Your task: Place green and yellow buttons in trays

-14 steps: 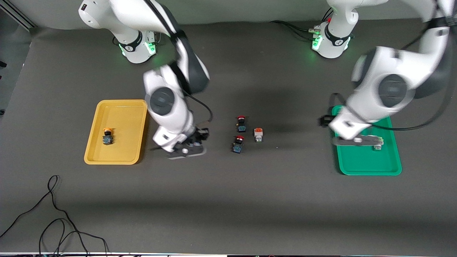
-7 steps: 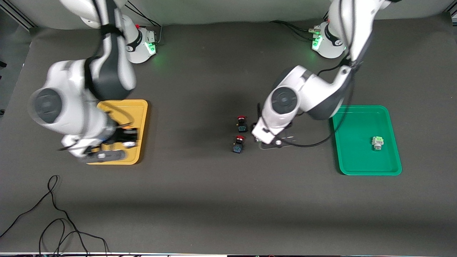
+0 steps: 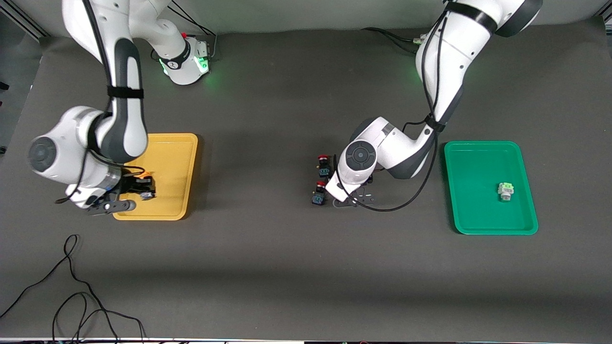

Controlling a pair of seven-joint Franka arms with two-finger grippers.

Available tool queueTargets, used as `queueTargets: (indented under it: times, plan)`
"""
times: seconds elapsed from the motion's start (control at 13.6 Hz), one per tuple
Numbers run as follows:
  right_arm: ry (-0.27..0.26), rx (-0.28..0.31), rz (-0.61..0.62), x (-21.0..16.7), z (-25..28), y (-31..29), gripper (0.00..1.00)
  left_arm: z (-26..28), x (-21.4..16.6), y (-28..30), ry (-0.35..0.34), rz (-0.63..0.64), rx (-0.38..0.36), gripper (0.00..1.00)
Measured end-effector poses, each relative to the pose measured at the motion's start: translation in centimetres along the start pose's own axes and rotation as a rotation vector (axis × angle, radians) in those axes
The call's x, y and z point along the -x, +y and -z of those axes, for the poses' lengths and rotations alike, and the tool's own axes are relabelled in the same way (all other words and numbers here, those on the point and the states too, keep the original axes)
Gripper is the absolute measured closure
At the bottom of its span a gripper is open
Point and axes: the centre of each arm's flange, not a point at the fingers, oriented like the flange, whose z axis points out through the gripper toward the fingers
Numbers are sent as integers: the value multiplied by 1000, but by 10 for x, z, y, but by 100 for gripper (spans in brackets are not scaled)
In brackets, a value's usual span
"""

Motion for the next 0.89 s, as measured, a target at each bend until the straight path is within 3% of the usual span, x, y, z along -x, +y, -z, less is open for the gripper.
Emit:
queueTargets:
  times: [0.3,0.37,0.66,0.74,0.89]
  plan:
    - [-48,13,-27,9,-67,-13,58,-24,19,-1,-2,-39,-18,0]
    - [-57,24,-28,9,-75,-14,53,-27,21,-3,-2,-43,-24,5]
    - [-52,8,-30,2,-64,-18,10,-17,16,-6,16,-38,-20,57]
    - [-51,-2,-25,-1,-50,-20,0,-12,13,-9,22,-32,-20,59]
    - [-56,-2,18,-13,-3,-27,0,4,8,-17,22,-18,-36,59]
